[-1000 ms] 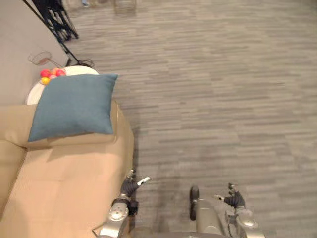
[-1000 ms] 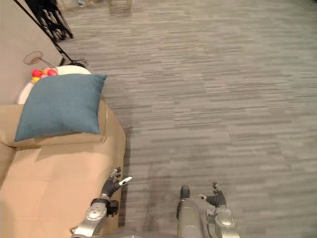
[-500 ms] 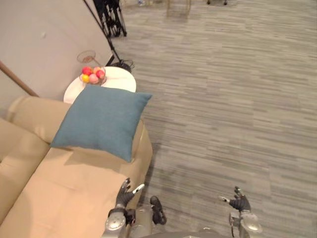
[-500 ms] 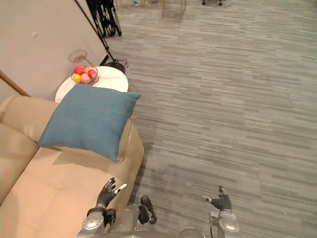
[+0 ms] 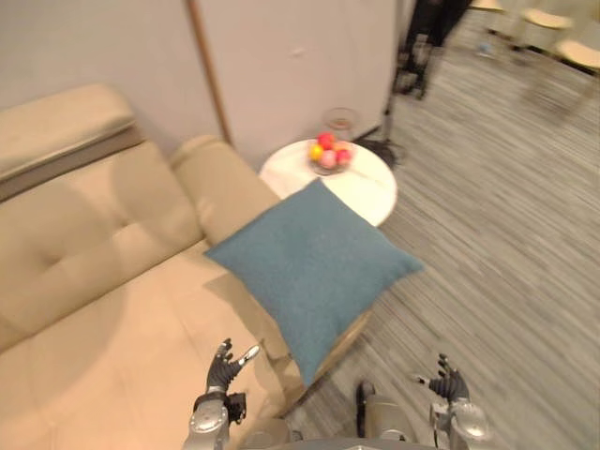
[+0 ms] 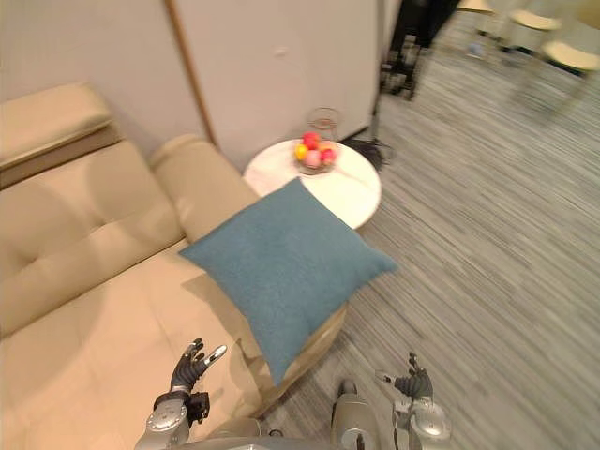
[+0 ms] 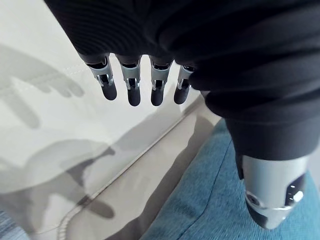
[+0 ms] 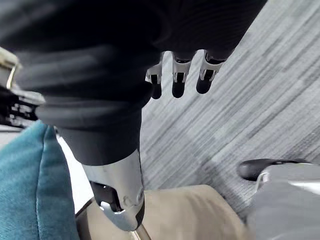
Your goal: Pick up cushions and gather them together orderly.
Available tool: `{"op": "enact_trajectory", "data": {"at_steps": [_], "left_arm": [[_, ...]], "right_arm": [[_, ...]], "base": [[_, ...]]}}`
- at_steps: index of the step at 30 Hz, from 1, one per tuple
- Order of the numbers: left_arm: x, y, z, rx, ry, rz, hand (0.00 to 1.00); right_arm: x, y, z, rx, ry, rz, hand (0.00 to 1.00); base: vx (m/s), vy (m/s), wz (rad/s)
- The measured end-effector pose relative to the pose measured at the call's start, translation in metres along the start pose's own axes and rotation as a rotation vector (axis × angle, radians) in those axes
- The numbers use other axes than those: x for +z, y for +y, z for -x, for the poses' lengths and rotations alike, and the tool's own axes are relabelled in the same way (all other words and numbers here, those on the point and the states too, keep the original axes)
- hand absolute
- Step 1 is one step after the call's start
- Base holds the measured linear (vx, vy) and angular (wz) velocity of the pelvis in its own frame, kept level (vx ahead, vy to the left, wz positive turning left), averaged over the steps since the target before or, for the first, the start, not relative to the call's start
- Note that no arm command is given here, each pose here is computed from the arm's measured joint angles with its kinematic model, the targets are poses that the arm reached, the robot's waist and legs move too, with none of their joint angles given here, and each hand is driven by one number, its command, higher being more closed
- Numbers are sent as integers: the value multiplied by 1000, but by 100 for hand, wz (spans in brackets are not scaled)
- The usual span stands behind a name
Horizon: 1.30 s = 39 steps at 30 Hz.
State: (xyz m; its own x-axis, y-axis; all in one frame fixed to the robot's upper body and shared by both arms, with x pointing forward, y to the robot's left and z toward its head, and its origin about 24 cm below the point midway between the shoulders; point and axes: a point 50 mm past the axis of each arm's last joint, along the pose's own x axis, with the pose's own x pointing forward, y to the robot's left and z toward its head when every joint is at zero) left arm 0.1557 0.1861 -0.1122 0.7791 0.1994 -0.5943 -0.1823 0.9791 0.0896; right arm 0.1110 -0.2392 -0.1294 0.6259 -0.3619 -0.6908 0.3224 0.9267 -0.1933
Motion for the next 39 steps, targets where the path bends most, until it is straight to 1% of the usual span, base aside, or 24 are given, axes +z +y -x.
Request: {"op": "enact_trajectory", "data": {"at_steps": [2,5,9,13,14,16,19,20,22,23,24,25,26,27,29,30,33,36,37,39], "left_arm": [[-1,-7,1,-12,5,16,0],[1,-17,0,-30,-1,39,0],[3,-18,1,-35,-12,43,0],[-4,-3,3,-15,4,2,0],[-4,4,3,-5,5,-21,0],[0,8,2,-5,-11,-42,0],[10,13,0,-3,-54,-65,0],[15,15,-1,-4,-73,-75,0],[19,15,-1,-17,-92,-92,0],[25,12,-4,-29,-112,-100,0],[28,11,-5,-34,-121,-103,0],[35,9,-8,-47,-140,-114,0],[45,3,-12,-69,-170,-127,0],[50,0,-14,-78,-185,-129,0],[74,-16,-22,-127,-258,-146,0],[91,-27,-26,-158,-305,-156,0],[156,-67,-32,-259,-488,-148,0],[190,-88,-35,-274,-551,-102,0],[200,-92,-36,-267,-568,-94,100],[217,-96,-37,-253,-593,-80,100]], "right_arm": [[-4,-7,3,-35,13,-37,0],[7,-10,1,-61,-42,-100,0],[3,-20,2,-116,-32,-157,0],[-7,-23,5,-149,7,-180,0],[-7,-27,6,-163,6,-183,0],[-3,-35,8,-187,-19,-165,0],[22,-56,9,-223,-134,-89,0],[41,-66,7,-238,-204,-50,0],[60,-73,5,-245,-269,-13,0],[79,-76,1,-248,-324,5,0],[85,-77,0,-248,-344,9,0],[102,-76,-4,-239,-390,21,0],[122,-72,-7,-219,-443,45,0],[130,-70,-9,-208,-464,57,0],[166,-54,-14,-150,-557,101,0],[185,-43,-16,-115,-603,127,0],[246,7,-17,22,-738,202,0],[282,35,-12,77,-813,235,0],[293,43,-10,78,-832,219,100],[307,53,-8,75,-850,194,100]], "base": [[247,-360,141],[160,-279,114],[-13,-122,75],[-89,22,12],[-64,34,-15],[-39,5,-6],[-30,-6,-6],[0,0,0],[-11,-14,-6],[-21,-29,-16],[-23,-31,-22],[-23,-33,-17],[-21,-34,-11],[-19,-32,1],[-33,-24,7],[-79,-19,8],[-99,-28,15],[-104,-28,10],[-99,-8,2],[-84,-13,1]]}}
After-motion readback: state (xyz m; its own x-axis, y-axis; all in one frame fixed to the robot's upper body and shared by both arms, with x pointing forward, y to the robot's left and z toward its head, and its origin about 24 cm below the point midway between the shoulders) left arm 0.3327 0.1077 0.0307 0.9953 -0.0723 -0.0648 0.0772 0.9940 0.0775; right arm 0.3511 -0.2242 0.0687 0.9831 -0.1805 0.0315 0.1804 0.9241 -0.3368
